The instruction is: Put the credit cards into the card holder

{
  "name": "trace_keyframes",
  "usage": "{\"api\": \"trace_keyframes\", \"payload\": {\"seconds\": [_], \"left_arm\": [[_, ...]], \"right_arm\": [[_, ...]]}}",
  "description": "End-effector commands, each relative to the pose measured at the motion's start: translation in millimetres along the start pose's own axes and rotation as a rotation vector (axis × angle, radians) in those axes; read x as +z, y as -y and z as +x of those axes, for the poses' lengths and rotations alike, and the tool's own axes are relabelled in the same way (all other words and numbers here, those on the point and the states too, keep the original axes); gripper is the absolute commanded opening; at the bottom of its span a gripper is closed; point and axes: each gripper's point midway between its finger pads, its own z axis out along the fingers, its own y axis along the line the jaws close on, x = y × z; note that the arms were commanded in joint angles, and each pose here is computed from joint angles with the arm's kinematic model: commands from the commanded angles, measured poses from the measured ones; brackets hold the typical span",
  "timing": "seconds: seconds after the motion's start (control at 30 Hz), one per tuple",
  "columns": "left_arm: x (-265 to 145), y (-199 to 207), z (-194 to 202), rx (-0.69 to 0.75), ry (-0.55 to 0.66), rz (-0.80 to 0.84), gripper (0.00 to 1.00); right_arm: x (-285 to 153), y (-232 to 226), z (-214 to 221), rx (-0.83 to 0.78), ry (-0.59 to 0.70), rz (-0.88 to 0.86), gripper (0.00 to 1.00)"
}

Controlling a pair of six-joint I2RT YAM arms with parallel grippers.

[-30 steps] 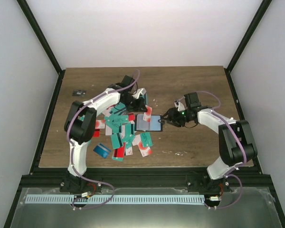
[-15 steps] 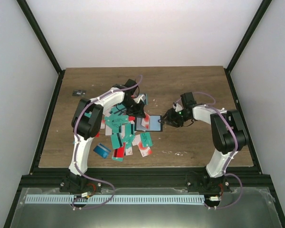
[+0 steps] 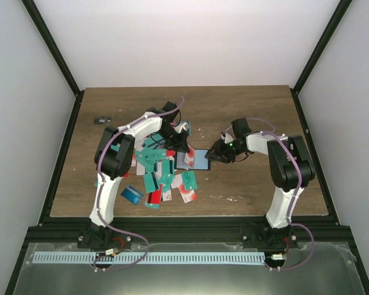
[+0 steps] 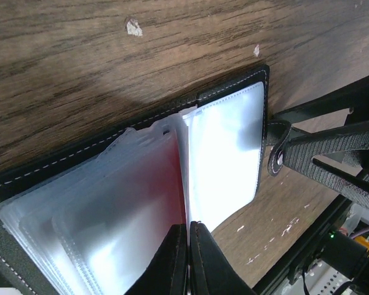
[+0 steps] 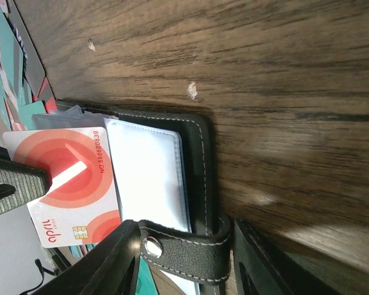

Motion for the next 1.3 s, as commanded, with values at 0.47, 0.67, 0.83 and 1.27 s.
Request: {"api": "trace_keyframes", "payload": {"seconds": [0.47, 0.67, 0.83, 1.27], "left_arm": [[19, -10, 6, -0.062, -0.061, 0.033, 0.04], [24, -11, 3, -0.065, -0.062, 0.028, 0.04], [27, -9, 0, -0.069, -0.051, 0.033, 0.04], [31, 9, -12, -0.043, -0.012, 0.125, 0.04]], "right_arm": [[11, 8, 2, 0.005, -0.041, -0.018, 0.42], [13, 10, 3, 0.006, -0.05, -0.021, 0.41], [14, 10, 5, 0.006, -0.057, -0.025, 0.41], [18, 15, 11, 0.009, -0.08, -0.027, 0.4]]}}
